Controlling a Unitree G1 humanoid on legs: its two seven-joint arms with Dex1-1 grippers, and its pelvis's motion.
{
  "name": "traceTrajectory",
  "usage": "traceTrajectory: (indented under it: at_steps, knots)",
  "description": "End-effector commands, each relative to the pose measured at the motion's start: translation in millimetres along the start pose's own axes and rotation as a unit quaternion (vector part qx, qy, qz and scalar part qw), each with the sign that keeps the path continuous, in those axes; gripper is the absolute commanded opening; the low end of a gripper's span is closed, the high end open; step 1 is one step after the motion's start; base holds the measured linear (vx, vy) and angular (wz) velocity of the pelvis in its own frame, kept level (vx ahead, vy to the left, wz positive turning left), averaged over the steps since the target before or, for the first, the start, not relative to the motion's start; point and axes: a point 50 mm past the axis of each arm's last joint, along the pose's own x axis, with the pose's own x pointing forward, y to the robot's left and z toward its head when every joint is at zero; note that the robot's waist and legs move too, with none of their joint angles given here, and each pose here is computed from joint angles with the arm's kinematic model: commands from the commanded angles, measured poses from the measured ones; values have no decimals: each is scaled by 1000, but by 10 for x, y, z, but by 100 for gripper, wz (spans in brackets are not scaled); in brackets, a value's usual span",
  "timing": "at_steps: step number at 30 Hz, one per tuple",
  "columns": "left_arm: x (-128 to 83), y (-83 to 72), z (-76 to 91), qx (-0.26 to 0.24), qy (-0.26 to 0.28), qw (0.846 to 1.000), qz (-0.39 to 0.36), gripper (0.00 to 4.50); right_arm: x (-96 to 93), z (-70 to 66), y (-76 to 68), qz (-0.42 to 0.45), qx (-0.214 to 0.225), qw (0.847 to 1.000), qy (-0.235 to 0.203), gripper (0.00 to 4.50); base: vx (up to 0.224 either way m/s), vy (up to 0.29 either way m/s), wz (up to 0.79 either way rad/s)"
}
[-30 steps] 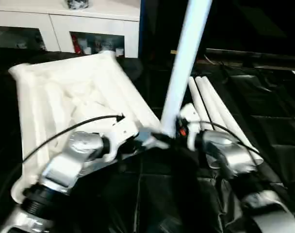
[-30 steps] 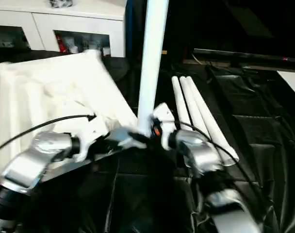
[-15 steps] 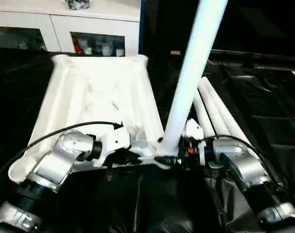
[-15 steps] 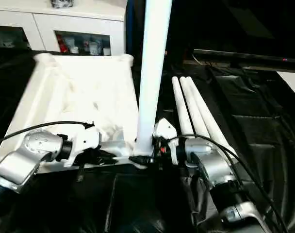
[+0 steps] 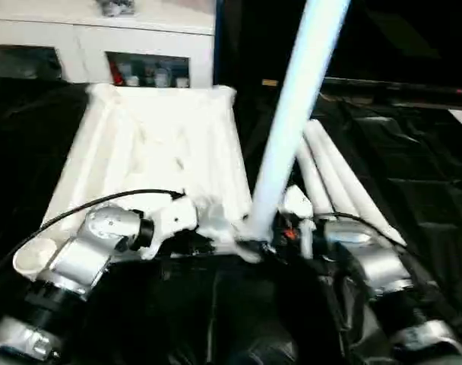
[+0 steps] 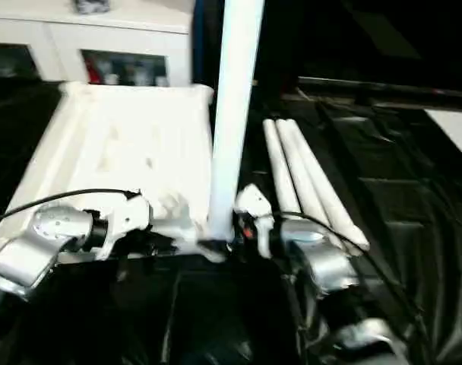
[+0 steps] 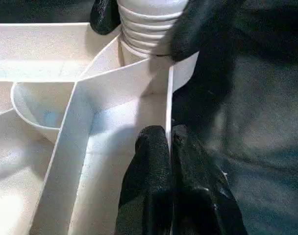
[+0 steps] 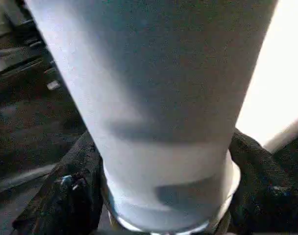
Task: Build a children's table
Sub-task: Rotate leg to tighten
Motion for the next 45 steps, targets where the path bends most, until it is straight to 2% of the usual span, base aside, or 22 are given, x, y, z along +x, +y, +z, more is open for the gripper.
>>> traceTrajectory:
  at_steps: [1,5,9,12,16,17,19,22,23,28,30,36,38,40,45]
  knots:
    - [-16,61,223,11,-46,997,67,0,121,32,-47,-47,5,999,-9,282,0,0,0]
    - [102,7,283,-19,-57,989,136,0,288,24,-124,-132,41,990,-20,282,0,0,0]
    - [253,-66,375,-48,-70,979,185,0,466,-17,-123,-193,49,980,-6,282,0,0,0]
    - [343,-126,442,-52,-79,977,191,0,564,-36,-106,-218,56,974,1,282,0,0,0]
    - [379,-144,457,-45,-76,978,189,0,614,-25,-82,-213,56,975,-9,282,0,0,0]
    - [382,-141,458,-44,-74,978,189,0,620,-24,-80,-212,58,975,-11,317,0,0,0]
    - [384,-142,461,-43,-73,979,186,0,625,-18,-78,-207,66,976,-17,351,0,0,0]
    - [387,-146,458,-38,-68,981,180,0,628,-4,-81,-199,66,978,-23,364,0,0,0]
    - [384,-156,446,-36,-67,982,173,0,619,9,-89,-198,57,978,-26,391,0,0,0]
    - [368,-203,405,-18,-72,988,137,0,553,46,-78,-160,32,986,-36,391,0,0,0]
    - [322,-238,349,-7,-74,992,101,0,455,44,-30,-102,6,994,-38,391,0,0,0]
    - [224,-250,237,1,-68,997,48,0,254,46,26,-22,-25,999,-34,391,0,0,0]
    - [224,-250,237,1,-68,997,48,0,254,46,26,-22,-25,999,-34,391,0,0,0]
    - [141,-270,170,10,-61,998,1,0,94,37,69,40,-45,998,-17,391,0,0,0]
    - [40,-260,106,12,-48,998,-34,0,-53,12,120,100,-61,993,13,391,0,0,0]
